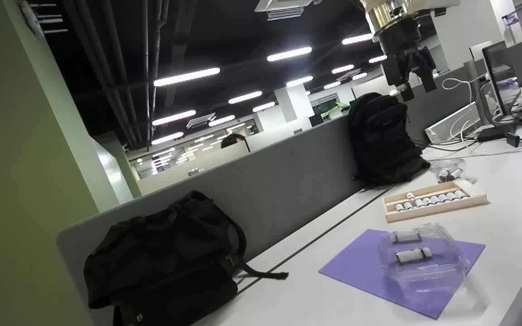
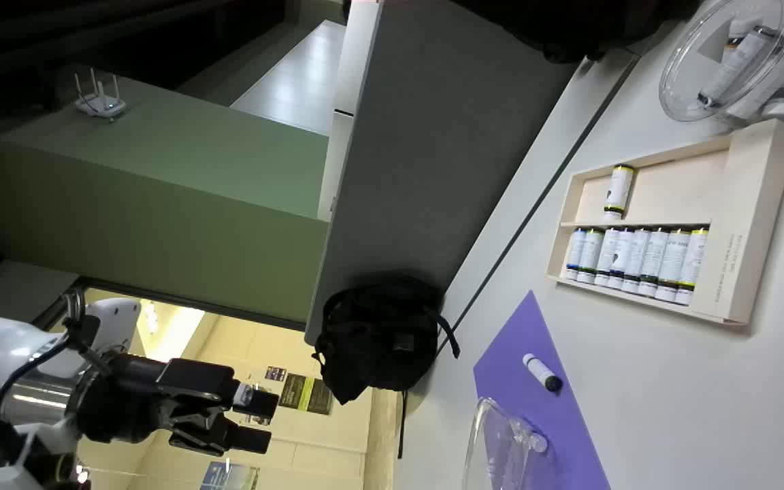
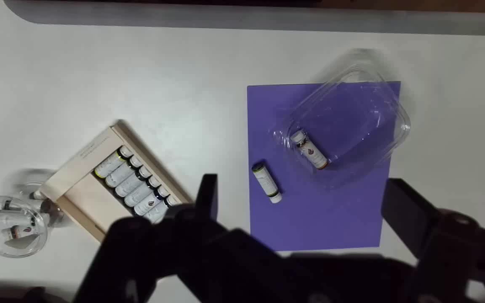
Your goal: Open the box
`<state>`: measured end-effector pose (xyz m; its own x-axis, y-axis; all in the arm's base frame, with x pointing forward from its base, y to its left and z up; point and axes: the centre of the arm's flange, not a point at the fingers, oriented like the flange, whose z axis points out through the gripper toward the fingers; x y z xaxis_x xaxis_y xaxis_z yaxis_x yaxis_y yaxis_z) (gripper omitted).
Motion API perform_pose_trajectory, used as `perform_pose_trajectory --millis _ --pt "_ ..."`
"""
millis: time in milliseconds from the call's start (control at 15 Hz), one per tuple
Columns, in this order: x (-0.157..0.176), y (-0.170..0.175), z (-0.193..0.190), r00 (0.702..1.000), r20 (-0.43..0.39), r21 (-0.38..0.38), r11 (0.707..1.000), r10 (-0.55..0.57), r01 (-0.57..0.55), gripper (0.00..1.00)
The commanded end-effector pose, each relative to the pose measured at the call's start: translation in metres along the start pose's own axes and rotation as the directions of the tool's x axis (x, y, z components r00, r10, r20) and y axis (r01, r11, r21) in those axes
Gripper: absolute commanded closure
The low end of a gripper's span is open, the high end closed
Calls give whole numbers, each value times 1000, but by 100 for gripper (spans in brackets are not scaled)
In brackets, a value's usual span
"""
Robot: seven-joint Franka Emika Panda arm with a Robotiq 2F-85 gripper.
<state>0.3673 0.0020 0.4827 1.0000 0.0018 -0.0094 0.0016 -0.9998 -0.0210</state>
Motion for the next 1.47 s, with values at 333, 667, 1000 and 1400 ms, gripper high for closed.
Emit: perform_pose_trajectory --millis 333,667,1000,1400 --pt "0 0 0 1000 0 0 1000 0 0 0" --pt "0 0 0 1000 0 0 1000 0 0 0" --pt "22 32 13 995 9 132 987 -94 92 0" --pt "64 102 79 976 66 369 914 -205 167 0"
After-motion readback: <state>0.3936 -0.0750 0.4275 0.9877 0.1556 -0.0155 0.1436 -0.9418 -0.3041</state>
